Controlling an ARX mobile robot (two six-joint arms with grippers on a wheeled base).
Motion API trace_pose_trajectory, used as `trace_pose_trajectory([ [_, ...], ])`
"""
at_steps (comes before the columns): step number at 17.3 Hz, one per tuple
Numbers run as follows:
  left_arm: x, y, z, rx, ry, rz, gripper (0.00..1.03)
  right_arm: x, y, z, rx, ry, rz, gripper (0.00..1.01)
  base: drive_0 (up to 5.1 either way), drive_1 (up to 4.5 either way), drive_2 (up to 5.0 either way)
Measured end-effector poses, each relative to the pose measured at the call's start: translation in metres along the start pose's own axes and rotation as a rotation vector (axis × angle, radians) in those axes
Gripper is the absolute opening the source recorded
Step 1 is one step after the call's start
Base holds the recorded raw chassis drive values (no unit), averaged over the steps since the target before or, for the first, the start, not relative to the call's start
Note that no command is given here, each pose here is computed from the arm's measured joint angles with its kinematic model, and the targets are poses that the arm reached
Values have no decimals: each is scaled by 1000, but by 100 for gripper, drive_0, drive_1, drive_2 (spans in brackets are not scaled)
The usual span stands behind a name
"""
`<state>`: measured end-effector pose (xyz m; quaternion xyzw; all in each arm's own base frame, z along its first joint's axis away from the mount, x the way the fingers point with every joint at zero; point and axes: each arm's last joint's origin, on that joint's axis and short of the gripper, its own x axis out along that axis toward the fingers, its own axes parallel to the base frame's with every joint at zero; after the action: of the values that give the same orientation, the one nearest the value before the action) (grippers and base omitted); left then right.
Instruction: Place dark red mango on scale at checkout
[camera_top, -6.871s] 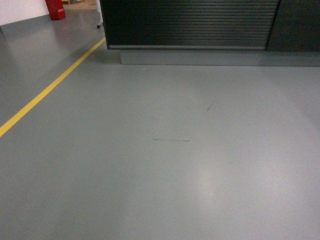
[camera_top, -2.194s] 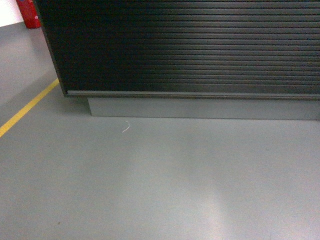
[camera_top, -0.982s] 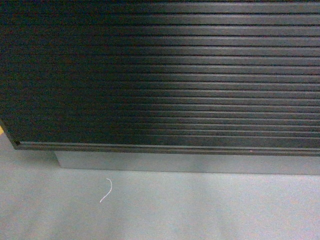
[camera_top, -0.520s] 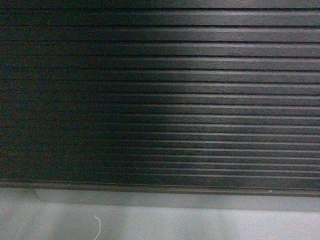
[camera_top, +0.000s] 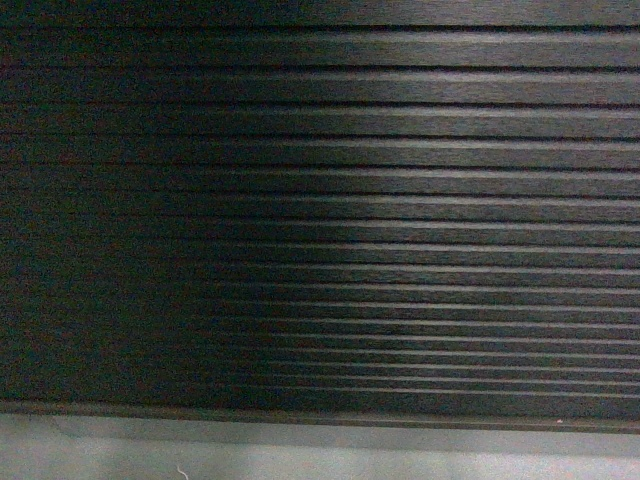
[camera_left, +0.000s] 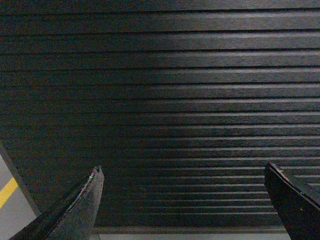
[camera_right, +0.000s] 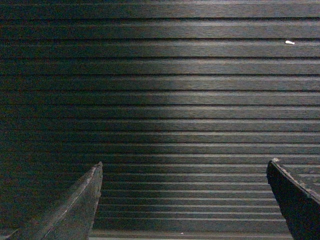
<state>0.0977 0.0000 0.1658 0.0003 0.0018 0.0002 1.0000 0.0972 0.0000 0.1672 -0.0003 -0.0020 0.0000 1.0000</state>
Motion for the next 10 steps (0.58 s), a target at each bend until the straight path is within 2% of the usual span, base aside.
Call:
trace_pose_trajectory([
  [10,0,0,0,0,0,0,98,0,0,0,0,0,0,98,0,0,0],
])
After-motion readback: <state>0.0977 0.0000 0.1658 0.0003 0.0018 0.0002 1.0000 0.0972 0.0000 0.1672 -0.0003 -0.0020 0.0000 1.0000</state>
